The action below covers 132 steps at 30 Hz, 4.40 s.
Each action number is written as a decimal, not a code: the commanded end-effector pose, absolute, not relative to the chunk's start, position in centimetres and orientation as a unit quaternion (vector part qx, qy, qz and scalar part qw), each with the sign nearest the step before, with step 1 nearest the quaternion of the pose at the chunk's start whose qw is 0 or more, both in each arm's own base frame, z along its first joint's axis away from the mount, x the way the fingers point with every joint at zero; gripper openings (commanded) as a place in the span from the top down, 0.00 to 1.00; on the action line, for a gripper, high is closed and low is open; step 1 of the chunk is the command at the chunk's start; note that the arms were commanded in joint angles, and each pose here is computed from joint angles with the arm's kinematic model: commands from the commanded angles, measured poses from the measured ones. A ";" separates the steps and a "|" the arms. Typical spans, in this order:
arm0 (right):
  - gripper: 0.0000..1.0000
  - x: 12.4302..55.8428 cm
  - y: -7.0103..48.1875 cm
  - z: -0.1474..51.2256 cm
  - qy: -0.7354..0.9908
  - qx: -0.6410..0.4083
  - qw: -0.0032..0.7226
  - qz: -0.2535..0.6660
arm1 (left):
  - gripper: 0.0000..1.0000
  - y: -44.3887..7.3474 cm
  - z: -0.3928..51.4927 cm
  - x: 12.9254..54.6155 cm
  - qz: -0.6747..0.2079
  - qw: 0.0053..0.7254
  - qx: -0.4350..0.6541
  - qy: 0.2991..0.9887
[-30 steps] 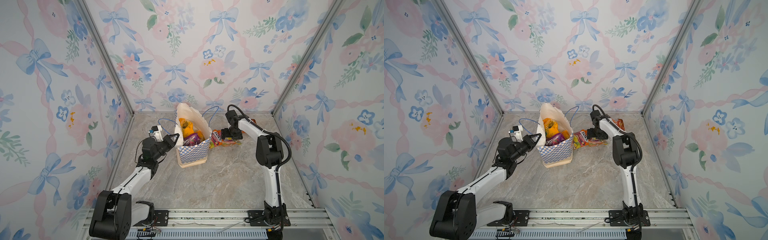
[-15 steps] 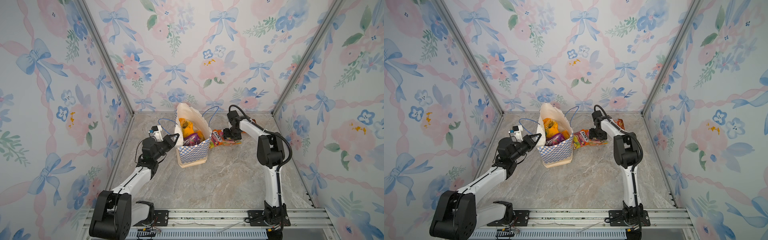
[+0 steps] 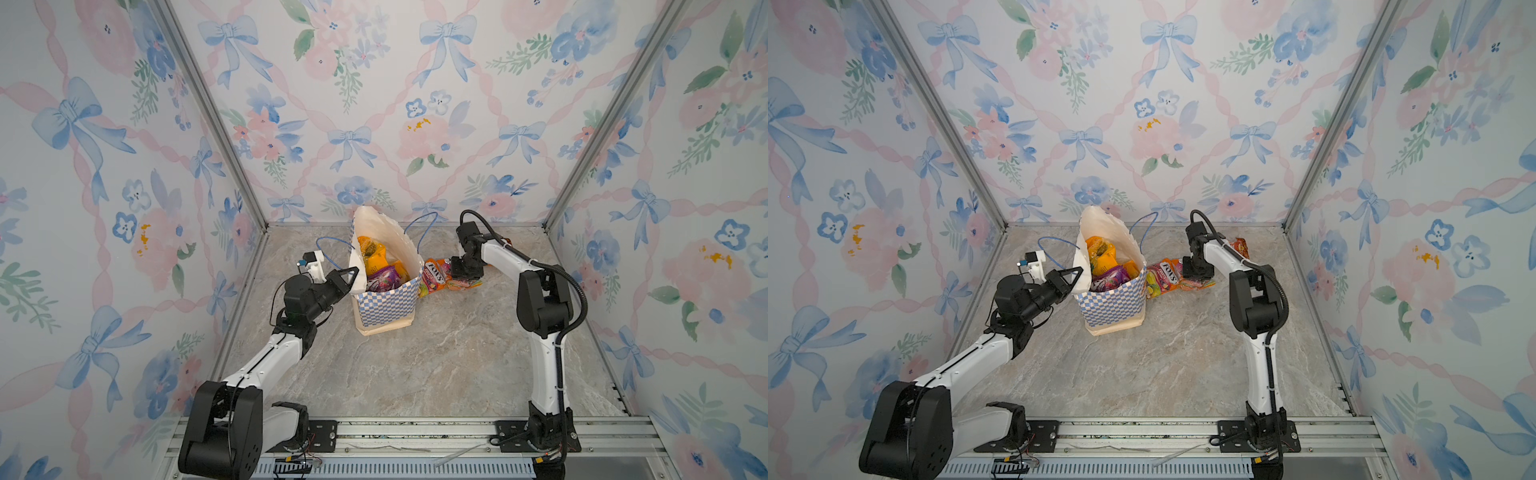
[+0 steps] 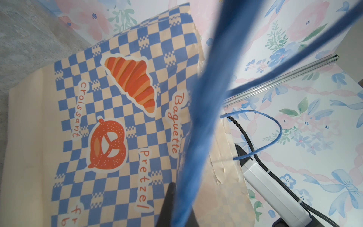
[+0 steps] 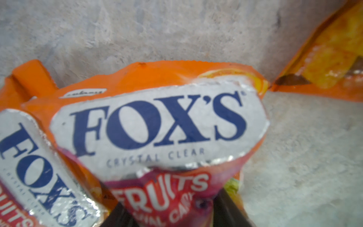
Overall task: Place the snacks into the paper bag
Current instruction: 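Close the right gripper on the Fox's Fruits bag and lift it, then carry the Fox's Fruits bag over the paper bag opening with the right gripper, then lower the Fox's Fruits bag into the paper bag with the right gripper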
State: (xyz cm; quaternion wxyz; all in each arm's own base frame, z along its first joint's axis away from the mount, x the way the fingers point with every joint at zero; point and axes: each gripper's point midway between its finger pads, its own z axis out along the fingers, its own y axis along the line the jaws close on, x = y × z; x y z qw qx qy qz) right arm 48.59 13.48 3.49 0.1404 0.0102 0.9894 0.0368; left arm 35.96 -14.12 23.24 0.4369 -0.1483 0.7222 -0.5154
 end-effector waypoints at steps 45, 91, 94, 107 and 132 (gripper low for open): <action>1.00 42.2 16.5 36.9 0.849 0.009 0.455 0.271 | 1.00 -14.6 23.4 35.3 -0.523 0.427 -0.133 0.725; 1.00 34.0 38.7 45.6 0.789 -0.165 0.513 0.293 | 1.00 -14.8 24.3 34.8 -0.533 0.427 -0.127 0.719; 1.00 35.6 39.3 43.1 0.811 -0.155 0.496 0.270 | 1.00 -14.8 24.2 34.8 -0.532 0.428 -0.129 0.719; 1.00 40.6 38.9 34.1 0.873 -0.066 0.407 0.259 | 1.00 -14.4 24.1 35.2 -0.527 0.432 -0.141 0.718; 0.97 43.8 40.7 27.2 0.898 -0.026 0.364 0.245 | 1.00 -14.2 24.5 34.8 -0.529 0.438 -0.145 0.713</action>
